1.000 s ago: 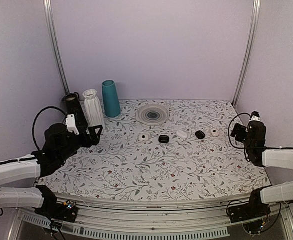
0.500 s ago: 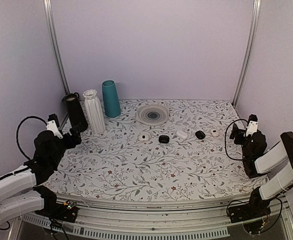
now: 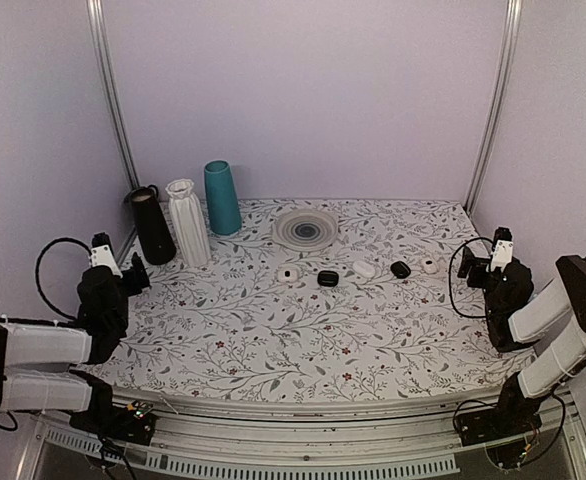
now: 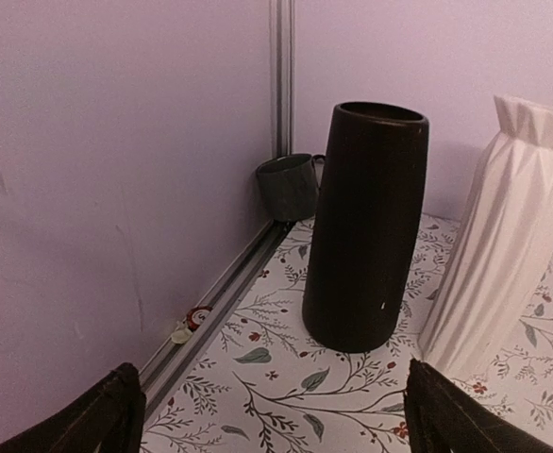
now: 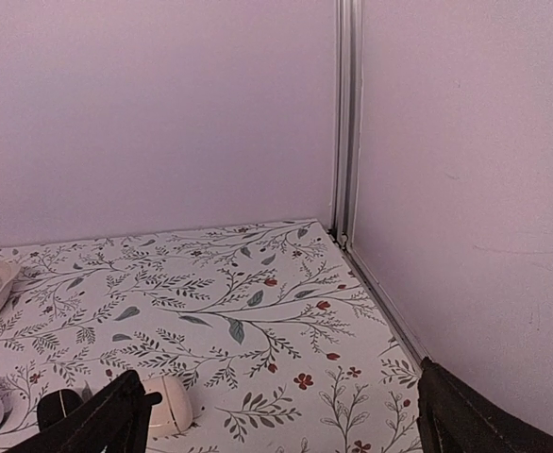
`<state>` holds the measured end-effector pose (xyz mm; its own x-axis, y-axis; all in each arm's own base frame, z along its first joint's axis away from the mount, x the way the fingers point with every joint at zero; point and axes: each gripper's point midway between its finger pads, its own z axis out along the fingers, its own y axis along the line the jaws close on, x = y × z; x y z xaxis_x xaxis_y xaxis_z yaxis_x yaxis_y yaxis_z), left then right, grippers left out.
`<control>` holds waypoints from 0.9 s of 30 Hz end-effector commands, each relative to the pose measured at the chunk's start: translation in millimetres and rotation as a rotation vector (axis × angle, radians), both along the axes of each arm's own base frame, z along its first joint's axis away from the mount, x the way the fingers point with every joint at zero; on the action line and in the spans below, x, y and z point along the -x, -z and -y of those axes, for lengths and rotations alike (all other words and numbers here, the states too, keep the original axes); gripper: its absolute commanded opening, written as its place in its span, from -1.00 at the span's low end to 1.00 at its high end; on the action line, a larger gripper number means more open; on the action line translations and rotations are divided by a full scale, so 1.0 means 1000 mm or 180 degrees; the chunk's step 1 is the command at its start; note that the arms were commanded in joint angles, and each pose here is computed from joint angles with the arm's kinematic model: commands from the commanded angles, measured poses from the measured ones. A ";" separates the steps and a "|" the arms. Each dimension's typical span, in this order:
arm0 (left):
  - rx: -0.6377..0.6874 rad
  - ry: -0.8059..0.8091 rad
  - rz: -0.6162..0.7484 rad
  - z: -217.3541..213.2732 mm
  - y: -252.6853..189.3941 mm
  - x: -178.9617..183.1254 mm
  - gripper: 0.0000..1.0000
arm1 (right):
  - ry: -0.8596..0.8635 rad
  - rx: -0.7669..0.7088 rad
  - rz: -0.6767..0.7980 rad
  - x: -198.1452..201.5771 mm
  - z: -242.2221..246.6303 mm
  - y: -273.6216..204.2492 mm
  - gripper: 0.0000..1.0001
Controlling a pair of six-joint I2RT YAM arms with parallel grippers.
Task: Insert the wireless bluetooth earbuds into the charging case
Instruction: Reset both arms
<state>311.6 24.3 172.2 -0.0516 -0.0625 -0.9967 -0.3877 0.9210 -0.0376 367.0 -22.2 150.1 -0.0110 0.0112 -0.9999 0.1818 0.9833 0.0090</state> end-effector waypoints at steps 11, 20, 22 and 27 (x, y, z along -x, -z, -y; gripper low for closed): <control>-0.0657 0.0105 0.0785 0.002 -0.023 -0.008 0.93 | -0.0034 -0.0033 0.0112 -0.005 -0.001 -0.010 0.98; -0.0804 0.0814 0.0670 0.031 -0.008 -0.020 0.92 | -0.0035 -0.0033 0.0107 -0.005 -0.001 -0.009 0.98; -0.0780 0.0725 0.0661 0.026 -0.008 -0.021 0.92 | -0.0034 -0.0033 0.0108 -0.005 -0.001 -0.009 0.98; -0.0672 0.0609 0.0511 0.018 -0.002 -0.034 0.92 | -0.0038 -0.0033 0.0106 -0.006 -0.001 -0.010 0.98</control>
<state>338.5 0.8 127.0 -0.0595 0.1888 -0.9802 -0.1686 0.9659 0.1963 368.3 -21.7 152.1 -0.0046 0.0130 -0.9999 0.1780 0.9840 0.0119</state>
